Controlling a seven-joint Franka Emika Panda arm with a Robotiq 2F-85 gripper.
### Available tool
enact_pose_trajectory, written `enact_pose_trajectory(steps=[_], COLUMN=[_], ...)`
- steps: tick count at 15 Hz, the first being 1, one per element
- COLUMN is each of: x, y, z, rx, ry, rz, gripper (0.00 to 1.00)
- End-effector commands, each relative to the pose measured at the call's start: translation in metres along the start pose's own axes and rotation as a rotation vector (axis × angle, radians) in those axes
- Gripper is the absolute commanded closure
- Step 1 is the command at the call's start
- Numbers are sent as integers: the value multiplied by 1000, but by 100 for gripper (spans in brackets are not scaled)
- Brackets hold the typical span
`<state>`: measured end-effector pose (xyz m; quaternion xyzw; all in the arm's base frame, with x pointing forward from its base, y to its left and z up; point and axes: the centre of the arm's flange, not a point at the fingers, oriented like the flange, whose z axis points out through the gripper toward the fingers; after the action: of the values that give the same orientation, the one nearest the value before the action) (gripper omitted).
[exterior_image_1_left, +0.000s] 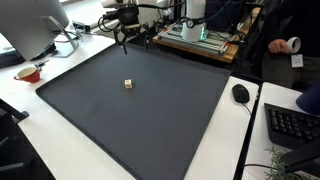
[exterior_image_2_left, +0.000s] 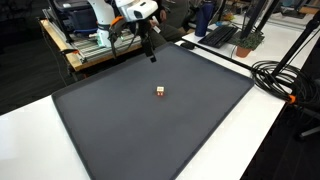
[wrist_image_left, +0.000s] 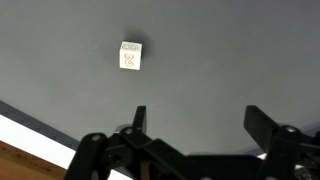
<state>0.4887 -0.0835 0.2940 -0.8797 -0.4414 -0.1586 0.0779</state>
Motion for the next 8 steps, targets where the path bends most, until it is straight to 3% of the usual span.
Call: enact_pose_trajectory(steps=[1, 7, 8], x=[-26, -29, -35], y=[37, 39, 32], z=[31, 96, 71], rx=[50, -97, -51], ry=[51, 29, 17], rz=[-12, 80, 69], gripper=[0, 0, 0])
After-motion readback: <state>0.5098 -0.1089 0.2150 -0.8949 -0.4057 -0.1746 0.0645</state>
